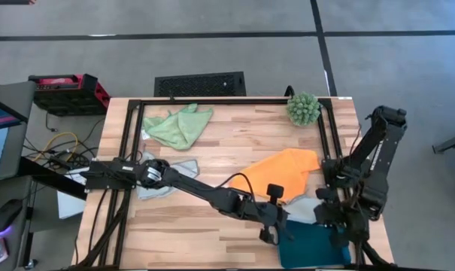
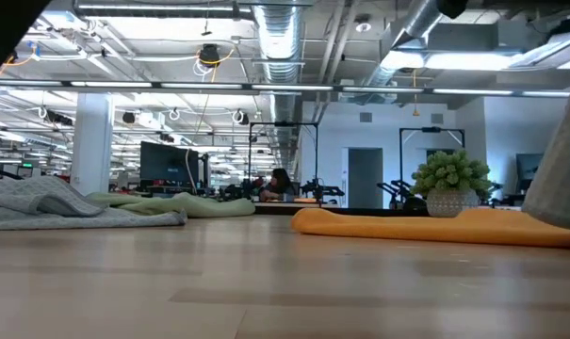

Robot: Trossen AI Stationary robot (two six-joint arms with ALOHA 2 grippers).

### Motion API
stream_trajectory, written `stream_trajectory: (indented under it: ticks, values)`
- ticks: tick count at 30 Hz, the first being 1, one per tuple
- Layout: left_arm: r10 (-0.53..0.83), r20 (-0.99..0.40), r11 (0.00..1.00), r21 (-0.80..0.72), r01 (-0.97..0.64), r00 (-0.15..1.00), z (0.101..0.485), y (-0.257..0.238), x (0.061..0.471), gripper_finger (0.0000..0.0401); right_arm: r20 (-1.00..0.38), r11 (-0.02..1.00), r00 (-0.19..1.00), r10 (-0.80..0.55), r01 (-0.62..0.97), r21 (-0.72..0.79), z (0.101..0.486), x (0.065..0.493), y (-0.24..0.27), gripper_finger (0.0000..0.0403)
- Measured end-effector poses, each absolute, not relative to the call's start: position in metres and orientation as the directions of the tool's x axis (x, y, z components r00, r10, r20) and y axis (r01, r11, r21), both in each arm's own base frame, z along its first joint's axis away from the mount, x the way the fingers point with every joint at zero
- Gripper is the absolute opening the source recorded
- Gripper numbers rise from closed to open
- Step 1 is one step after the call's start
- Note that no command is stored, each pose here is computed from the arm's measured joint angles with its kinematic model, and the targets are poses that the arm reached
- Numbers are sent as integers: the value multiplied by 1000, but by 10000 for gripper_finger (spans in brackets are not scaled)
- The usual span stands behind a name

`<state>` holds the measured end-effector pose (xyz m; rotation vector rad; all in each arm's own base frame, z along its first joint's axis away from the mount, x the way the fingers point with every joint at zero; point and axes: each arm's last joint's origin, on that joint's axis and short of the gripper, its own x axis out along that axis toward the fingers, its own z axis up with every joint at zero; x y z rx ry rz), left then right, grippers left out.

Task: Fold microfiber towels
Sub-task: Put the folded right gray towel into the blue bin

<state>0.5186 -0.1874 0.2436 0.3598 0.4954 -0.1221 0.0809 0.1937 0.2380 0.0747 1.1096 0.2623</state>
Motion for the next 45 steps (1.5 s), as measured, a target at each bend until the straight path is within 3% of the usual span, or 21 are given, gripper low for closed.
stream_trajectory:
  ticks: [19, 32, 35, 40, 45]
  values:
    - [-225, -463, 932, 153, 328, 857, 206, -239, 517, 0, -852, 927, 393, 346, -282, 246, 205, 80, 245, 14]
    - [-228, -459, 956, 59, 286, 858, 185, -248, 519, 1, -871, 925, 352, 343, -289, 247, 192, 81, 254, 22]
    - [-222, -466, 968, 1, 251, 857, 182, -245, 521, 12, -875, 923, 340, 345, -291, 251, 192, 80, 253, 27]
    - [-219, -514, 970, -24, 242, 829, 176, -243, 519, 39, -898, 898, 221, 379, -320, 301, 191, 74, 254, 52]
    - [-222, -515, 969, -22, 246, 828, 176, -243, 519, 72, -900, 904, 235, 367, -317, 286, 188, 74, 253, 76]
